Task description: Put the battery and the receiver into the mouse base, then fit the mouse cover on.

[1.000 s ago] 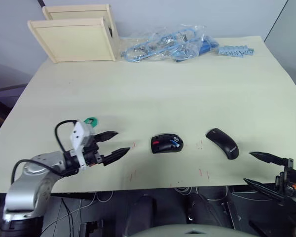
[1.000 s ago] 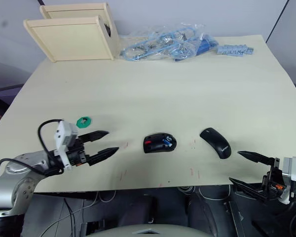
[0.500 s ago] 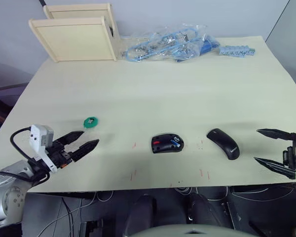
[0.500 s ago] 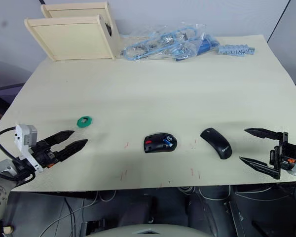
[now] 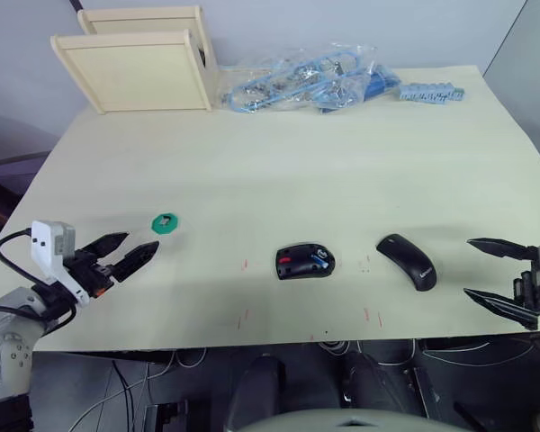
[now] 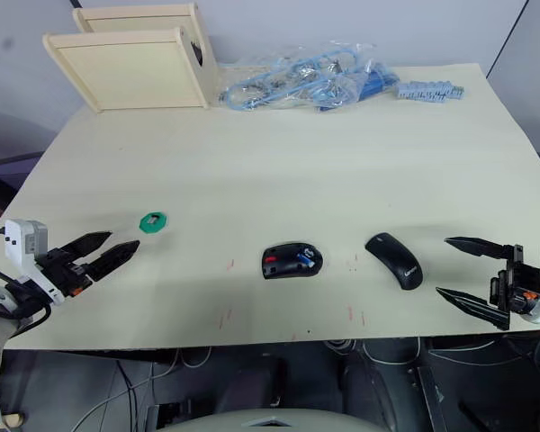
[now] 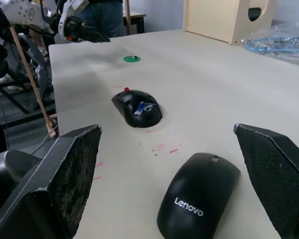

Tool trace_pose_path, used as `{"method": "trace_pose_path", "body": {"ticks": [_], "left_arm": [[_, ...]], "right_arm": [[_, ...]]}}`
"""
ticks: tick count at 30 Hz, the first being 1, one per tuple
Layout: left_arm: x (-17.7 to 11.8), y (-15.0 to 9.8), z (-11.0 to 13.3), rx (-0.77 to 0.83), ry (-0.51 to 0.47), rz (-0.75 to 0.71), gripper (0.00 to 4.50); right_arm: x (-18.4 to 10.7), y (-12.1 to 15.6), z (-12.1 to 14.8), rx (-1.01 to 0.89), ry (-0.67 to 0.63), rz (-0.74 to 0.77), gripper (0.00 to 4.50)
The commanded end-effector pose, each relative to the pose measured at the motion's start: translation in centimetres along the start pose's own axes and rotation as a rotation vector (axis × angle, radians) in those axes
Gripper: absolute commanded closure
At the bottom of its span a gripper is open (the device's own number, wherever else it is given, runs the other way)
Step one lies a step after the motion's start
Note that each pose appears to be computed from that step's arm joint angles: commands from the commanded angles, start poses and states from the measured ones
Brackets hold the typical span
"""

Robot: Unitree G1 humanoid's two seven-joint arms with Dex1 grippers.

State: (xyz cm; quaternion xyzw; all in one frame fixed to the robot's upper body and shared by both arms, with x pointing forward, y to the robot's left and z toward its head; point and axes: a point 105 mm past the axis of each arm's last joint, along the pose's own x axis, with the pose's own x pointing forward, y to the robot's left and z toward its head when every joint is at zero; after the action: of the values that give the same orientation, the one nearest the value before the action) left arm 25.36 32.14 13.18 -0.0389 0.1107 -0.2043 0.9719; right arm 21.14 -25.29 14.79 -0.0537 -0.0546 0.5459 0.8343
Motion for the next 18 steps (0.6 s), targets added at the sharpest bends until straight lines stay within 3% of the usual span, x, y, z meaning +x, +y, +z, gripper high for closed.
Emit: {"method": "trace_pose_path", "body": {"ticks": [1, 8, 12, 18], "left_arm": [[-0.1, 0.5, 0.8, 0.010, -0.012, 0.017, 0.05], [0.2, 2.3, 1.4, -0.006, -0.015, 0.084, 0.05], [0.5, 2.9, 1.0, 0.013, 0.013, 0.108, 1.50], [1.7, 3.3, 1.0, 0.040, 0.027, 0.095, 1.50]], "right_arm": [[-0.1, 0.3, 1.2, -0.050, -0.032, -0.012, 0.00], [0.6, 0.6, 1.2, -0.049, -0.051, -0.007, 0.00], [0.9, 0.6, 1.2, -0.052, -0.060, -0.003, 0.00], [0.9, 0.6, 1.1, -0.051, -0.060, -0.005, 0.00]]}}
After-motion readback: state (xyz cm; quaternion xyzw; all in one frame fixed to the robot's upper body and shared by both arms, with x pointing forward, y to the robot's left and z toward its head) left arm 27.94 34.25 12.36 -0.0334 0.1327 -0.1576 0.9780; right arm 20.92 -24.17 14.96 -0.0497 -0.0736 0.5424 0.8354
